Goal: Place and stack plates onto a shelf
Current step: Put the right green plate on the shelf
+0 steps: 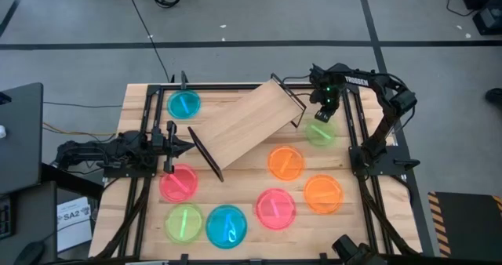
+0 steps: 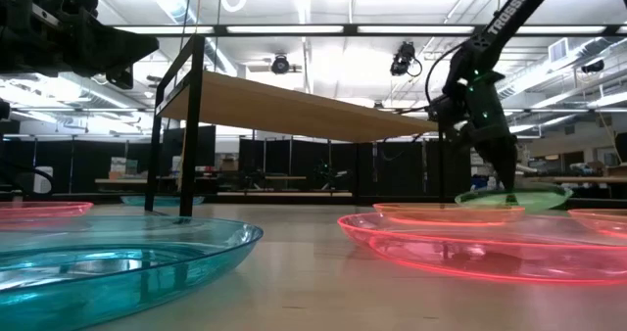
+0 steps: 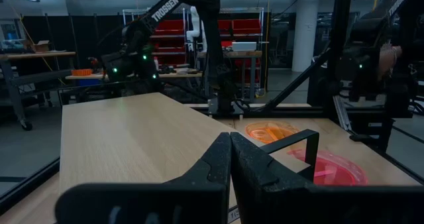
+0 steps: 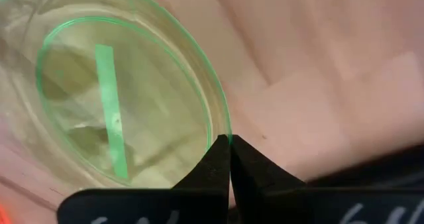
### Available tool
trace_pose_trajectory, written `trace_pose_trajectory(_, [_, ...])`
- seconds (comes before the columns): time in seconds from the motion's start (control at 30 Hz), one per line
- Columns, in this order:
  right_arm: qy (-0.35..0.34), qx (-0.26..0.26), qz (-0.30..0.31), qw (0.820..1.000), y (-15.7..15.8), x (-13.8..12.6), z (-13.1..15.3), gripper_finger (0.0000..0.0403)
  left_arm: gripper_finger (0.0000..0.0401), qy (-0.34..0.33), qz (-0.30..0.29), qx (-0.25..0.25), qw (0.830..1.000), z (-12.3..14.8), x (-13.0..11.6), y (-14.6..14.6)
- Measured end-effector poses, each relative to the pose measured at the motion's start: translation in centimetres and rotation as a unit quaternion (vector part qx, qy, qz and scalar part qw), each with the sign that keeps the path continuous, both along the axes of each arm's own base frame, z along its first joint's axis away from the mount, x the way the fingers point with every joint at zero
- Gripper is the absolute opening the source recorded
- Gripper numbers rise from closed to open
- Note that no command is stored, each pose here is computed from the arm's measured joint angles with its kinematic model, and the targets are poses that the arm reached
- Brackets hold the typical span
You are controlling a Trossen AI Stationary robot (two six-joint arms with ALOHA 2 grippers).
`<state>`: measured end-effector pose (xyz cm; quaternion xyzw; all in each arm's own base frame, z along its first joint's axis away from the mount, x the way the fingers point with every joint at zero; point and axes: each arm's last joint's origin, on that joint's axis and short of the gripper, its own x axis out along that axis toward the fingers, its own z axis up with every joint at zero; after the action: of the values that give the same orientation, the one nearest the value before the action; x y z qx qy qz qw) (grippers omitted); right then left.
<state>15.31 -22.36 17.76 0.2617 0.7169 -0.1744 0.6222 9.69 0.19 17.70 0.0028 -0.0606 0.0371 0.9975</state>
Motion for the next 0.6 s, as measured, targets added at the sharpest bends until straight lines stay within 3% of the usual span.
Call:
trace_pose_trajectory(0.33, [0.039, -0.061, 0.008, 0.997, -1.9, 0.8, 5.4, 0.0009, 0.0013, 0.0, 0.0, 0.0, 1.0, 0.0, 0.0, 0.0])
trace_pose_trajectory(0.6, [0.028, -0.128, 0.004, 0.991, -3.2, 1.4, 10.4, 0.0009, 0.0013, 0.0, 0.0, 0.0, 1.0, 0.0, 0.0, 0.0])
